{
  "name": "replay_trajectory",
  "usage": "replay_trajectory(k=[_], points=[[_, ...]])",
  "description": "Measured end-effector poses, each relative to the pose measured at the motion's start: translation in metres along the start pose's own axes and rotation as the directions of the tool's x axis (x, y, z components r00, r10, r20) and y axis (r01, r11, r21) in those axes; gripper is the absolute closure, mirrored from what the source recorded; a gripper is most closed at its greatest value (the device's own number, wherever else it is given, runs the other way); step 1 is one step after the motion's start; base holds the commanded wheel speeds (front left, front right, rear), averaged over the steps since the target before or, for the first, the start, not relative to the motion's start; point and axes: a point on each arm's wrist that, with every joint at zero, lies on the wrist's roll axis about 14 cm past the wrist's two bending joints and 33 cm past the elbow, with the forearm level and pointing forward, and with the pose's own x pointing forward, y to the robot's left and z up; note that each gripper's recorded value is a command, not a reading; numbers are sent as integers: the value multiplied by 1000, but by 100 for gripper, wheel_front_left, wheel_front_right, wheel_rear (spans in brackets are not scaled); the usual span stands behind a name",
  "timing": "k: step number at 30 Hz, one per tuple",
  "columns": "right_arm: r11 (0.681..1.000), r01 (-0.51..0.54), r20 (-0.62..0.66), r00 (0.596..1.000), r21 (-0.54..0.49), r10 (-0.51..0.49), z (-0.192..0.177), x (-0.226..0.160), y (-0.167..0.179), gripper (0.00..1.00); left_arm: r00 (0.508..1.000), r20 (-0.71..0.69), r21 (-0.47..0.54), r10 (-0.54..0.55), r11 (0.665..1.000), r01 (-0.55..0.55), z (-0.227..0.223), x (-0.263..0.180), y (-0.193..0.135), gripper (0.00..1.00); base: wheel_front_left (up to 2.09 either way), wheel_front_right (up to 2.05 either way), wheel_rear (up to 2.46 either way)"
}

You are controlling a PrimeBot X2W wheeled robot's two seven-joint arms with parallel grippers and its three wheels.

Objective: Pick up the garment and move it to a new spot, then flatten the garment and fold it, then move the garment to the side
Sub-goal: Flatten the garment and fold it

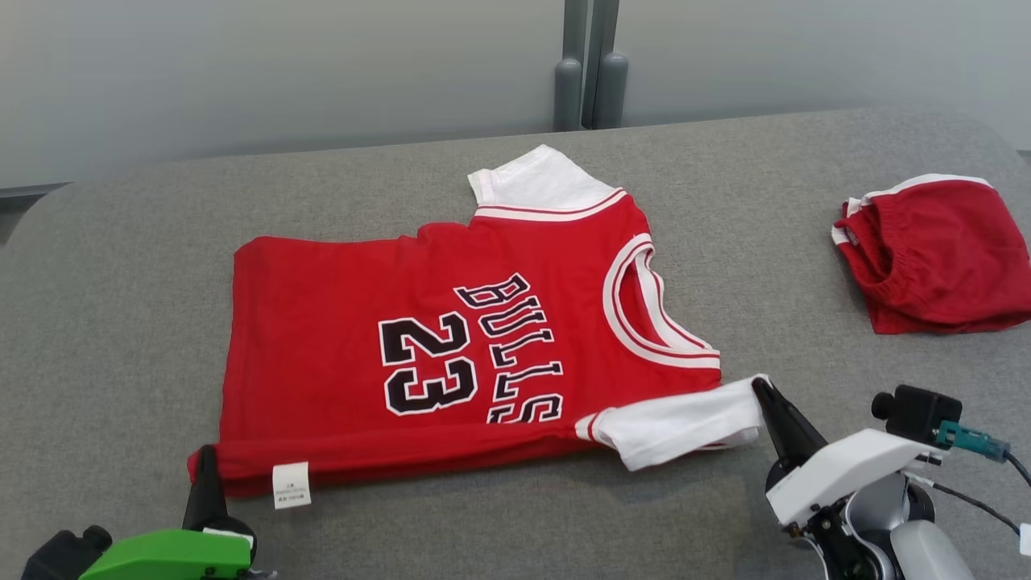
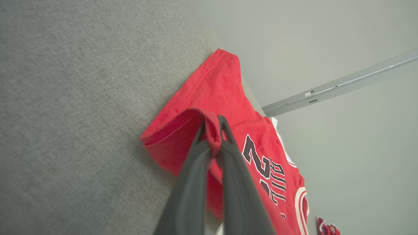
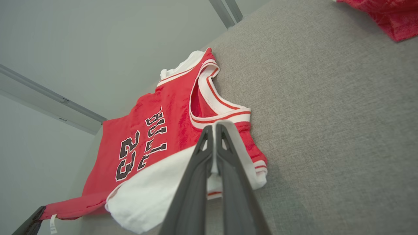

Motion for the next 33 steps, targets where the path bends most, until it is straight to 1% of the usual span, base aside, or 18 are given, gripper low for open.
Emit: replay_trajectory(k=[4, 8, 14, 21, 22, 23, 24, 25, 33], points=[[1000, -4, 1, 1000, -17, 4, 7, 22, 2, 100, 1000, -6, 20, 8, 1000, -8, -1, 17, -2, 100, 0, 0, 0], [999, -10, -34, 999, -52, 8, 7, 46, 6, 100, 999, -13, 42, 32, 999, -32, -2, 32, 1, 100, 0, 0, 0], [995, -27, -100, 995, -95, 17, -3, 74, 13, 100, 998, -4, 50, 57, 997, -56, -2, 49, 5, 100, 0, 0, 0], [992, -48, -150, 988, -115, 31, -17, 93, 21, 100, 997, -7, 71, 74, 995, -73, -3, 56, 11, 99, 0, 0, 0], [992, -51, -150, 988, -112, 34, -17, 95, 23, 85, 997, -4, 81, 75, 994, -74, -2, 56, 11, 68, 0, 0, 0], [993, -52, -147, 989, -110, 36, -17, 96, 24, 60, 997, 0, 87, 76, 993, -76, -2, 57, 12, 55, 0, 0, 0], [993, -52, -147, 989, -110, 36, -17, 96, 24, 14, 997, 0, 87, 76, 993, -76, -2, 57, 12, 23, 0, 0, 0], [992, -55, -140, 989, -112, 39, -16, 98, 25, 0, 997, 3, 89, 75, 993, -74, -1, 58, 11, 0, 0, 0, 0], [985, -119, -77, 991, -122, 111, -5, 110, 50, 0, 998, 28, 109, 51, 993, -54, 7, 64, 5, 0, 0, 0, 0]])
